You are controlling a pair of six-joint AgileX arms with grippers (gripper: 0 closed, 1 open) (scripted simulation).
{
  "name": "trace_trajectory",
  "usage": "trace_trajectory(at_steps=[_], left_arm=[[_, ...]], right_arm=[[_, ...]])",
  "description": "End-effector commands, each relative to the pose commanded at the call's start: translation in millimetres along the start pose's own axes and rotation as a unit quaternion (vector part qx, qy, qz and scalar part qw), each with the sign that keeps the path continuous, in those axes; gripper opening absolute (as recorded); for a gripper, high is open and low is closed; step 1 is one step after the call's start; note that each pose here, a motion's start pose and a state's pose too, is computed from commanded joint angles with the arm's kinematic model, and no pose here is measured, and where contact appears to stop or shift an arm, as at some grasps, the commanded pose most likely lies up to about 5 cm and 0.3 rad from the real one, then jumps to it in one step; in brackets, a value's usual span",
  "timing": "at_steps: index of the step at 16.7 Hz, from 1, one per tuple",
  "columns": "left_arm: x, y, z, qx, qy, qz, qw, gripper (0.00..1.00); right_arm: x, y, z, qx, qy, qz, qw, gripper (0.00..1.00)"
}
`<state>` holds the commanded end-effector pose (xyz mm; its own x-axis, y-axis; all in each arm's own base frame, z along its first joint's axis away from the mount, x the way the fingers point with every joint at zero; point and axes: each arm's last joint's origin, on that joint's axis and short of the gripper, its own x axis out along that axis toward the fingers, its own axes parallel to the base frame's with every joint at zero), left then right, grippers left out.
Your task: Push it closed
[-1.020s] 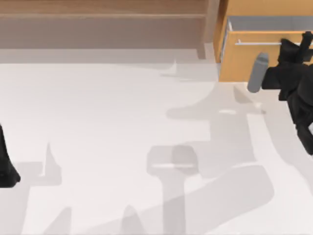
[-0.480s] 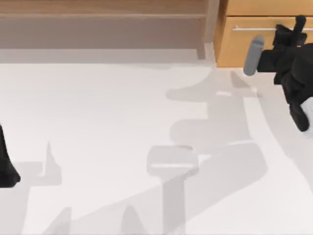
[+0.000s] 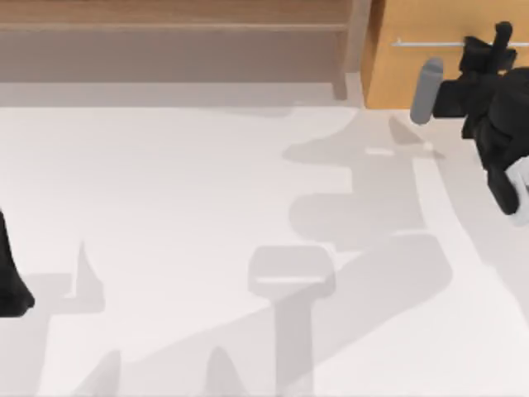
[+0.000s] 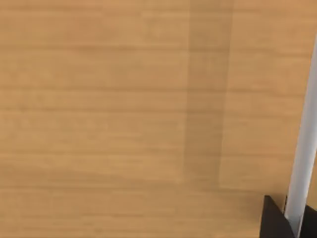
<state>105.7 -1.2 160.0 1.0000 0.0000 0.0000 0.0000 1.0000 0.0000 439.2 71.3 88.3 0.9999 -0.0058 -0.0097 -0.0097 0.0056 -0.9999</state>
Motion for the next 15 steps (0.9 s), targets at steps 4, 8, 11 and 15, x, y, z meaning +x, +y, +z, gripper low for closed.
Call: trace_trajectory(at_steps=[4, 8, 11, 15], left_arm=[[0.0, 0.0, 0.0, 0.0, 0.0, 0.0, 1.0, 1.0], [0.0, 0.0, 0.0, 0.0, 0.0, 0.0, 1.0, 1.0], [0.0, 0.0, 0.0, 0.0, 0.0, 0.0, 1.0, 1.0], [0.0, 0.0, 0.0, 0.0, 0.0, 0.0, 1.0, 1.0]], right_arm=[[0.0, 0.0, 0.0, 0.0, 0.0, 0.0, 1.0, 0.3], [0.0, 0.0, 0.0, 0.0, 0.0, 0.0, 1.0, 0.6], [0.0, 0.0, 0.0, 0.0, 0.0, 0.0, 1.0, 0.83], [0.0, 0.0, 0.0, 0.0, 0.0, 0.0, 1.0, 1.0]])
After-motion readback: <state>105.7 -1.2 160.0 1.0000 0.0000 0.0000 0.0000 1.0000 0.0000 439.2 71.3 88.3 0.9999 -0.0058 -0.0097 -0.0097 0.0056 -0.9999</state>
